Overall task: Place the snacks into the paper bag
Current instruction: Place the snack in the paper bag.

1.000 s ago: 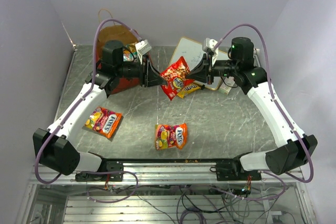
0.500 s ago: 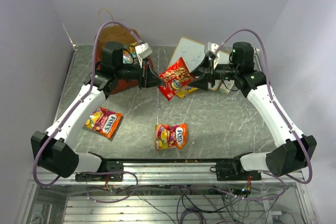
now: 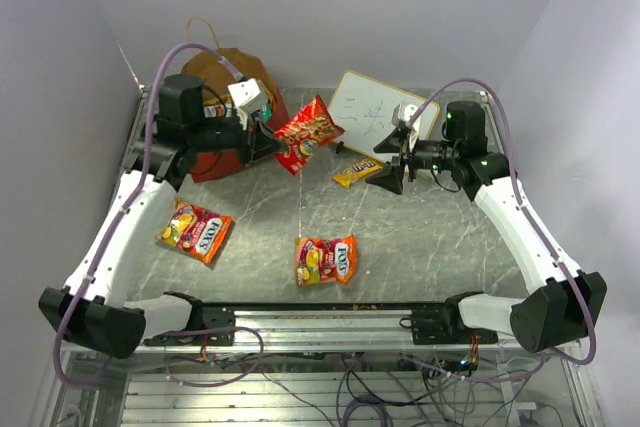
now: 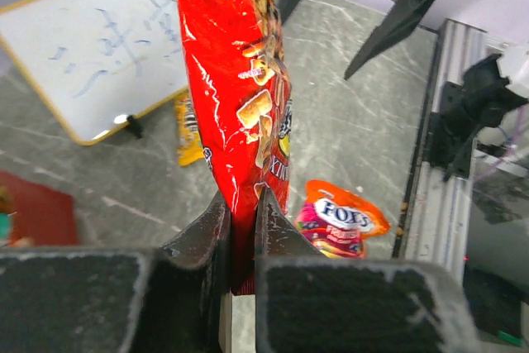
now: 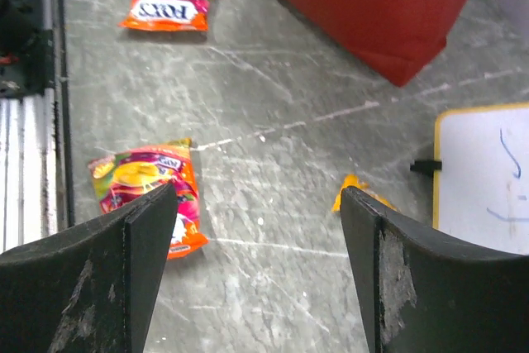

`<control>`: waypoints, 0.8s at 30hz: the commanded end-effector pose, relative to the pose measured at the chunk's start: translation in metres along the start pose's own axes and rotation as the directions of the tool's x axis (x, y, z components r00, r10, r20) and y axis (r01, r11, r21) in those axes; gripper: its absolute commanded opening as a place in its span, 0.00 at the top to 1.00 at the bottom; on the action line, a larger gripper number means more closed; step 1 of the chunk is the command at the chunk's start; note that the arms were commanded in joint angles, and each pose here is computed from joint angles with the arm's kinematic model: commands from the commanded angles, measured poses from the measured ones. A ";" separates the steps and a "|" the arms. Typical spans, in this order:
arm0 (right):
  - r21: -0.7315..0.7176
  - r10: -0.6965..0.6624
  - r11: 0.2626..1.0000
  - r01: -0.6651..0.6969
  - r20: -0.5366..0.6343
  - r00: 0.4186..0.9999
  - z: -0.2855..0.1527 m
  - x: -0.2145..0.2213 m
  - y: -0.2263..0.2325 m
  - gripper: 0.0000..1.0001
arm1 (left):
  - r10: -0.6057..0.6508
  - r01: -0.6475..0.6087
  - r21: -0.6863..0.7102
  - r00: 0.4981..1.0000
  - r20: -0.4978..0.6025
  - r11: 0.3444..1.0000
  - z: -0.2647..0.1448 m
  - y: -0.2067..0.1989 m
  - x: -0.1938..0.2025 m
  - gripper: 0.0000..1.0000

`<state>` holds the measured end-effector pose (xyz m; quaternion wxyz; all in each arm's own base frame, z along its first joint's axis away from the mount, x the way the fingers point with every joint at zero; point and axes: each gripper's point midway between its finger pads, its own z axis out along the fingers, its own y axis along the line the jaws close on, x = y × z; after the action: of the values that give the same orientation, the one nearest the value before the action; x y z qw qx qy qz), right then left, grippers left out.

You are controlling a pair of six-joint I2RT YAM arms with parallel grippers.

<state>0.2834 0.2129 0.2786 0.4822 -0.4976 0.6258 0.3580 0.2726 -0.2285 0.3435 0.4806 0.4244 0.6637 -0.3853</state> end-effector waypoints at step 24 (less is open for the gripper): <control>0.264 0.165 0.956 -0.129 -0.117 0.979 -0.054 0.117 -0.015 0.18 | 0.283 -0.274 -0.655 0.954 -0.095 0.704 -0.173 0.072 -0.104 0.93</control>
<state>0.2776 0.1270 0.1722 0.4608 -0.4053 0.7419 0.2702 0.2886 -0.0903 0.4759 0.6524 0.3435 0.6651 -0.1184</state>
